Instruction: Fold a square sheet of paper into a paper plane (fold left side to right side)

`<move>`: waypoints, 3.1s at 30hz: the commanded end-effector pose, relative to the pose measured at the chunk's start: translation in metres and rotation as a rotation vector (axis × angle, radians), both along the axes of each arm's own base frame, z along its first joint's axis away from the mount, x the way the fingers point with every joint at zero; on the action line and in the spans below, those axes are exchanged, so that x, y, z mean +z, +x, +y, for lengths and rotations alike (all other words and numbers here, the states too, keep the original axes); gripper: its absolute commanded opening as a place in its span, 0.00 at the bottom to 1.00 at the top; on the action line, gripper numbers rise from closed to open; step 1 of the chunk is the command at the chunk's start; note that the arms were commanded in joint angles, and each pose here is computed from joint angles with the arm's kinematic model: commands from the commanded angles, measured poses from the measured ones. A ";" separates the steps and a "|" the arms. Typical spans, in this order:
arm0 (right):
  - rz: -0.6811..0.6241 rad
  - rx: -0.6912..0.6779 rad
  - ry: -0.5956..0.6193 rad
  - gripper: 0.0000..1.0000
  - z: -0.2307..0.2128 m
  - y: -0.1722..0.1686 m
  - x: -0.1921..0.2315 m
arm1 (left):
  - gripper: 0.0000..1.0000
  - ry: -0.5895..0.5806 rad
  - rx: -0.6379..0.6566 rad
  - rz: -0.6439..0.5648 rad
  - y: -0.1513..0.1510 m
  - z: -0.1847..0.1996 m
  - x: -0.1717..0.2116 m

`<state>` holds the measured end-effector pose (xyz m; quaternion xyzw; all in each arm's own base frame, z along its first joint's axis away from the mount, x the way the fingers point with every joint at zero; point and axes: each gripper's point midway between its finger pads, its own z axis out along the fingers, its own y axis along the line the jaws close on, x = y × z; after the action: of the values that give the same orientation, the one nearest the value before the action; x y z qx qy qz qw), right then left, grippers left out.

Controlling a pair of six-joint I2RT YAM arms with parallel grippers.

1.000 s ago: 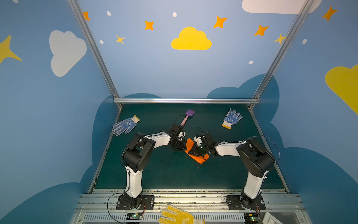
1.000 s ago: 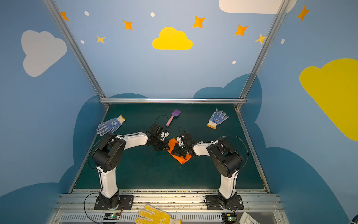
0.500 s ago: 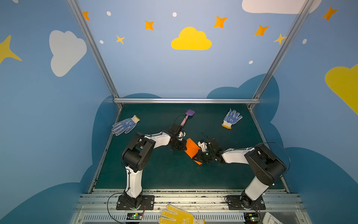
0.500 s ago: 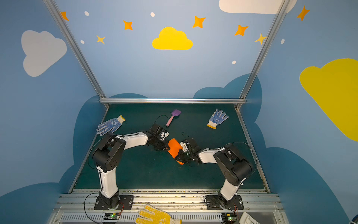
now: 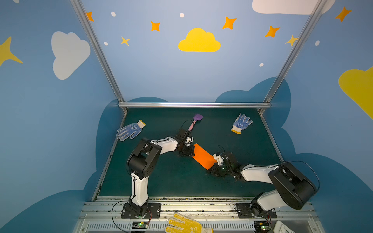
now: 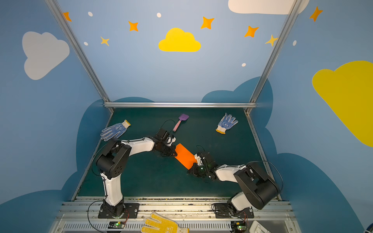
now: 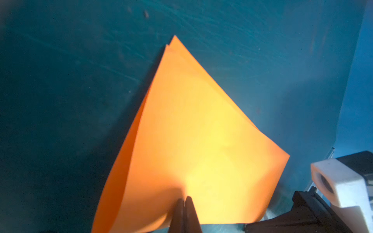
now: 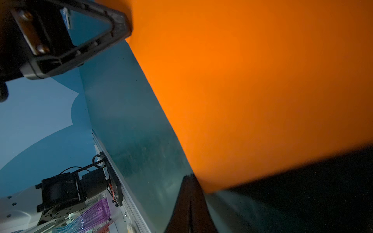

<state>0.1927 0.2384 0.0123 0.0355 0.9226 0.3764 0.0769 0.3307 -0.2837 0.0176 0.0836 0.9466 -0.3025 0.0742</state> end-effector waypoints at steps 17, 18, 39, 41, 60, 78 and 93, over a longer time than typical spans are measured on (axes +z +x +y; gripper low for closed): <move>-0.034 -0.044 -0.040 0.00 0.015 0.047 0.059 | 0.04 0.049 0.011 0.040 -0.009 0.010 -0.022; -0.042 -0.037 -0.026 0.00 0.025 0.054 0.062 | 0.04 0.052 0.012 0.041 -0.010 0.010 -0.022; 0.071 -0.043 -0.143 0.00 0.020 0.036 -0.015 | 0.04 0.057 0.012 0.039 -0.011 0.012 -0.021; 0.079 -0.046 -0.150 0.00 0.014 0.030 -0.019 | 0.04 0.056 0.012 0.038 -0.011 0.012 -0.021; 0.130 -0.119 -0.216 0.00 -0.050 -0.025 -0.035 | 0.04 0.053 0.014 0.031 -0.009 0.011 -0.019; -0.019 -0.056 -0.050 0.00 0.011 0.038 0.054 | 0.04 0.039 0.015 0.029 -0.008 0.009 -0.016; 0.098 -0.086 -0.172 0.00 0.004 0.031 -0.017 | 0.04 -0.055 0.030 -0.022 0.012 -0.010 0.030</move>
<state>0.2356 0.2542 0.0166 0.0744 0.9425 0.3193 0.0652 0.3337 -0.2866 0.0228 0.0690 0.9446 -0.3124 0.0730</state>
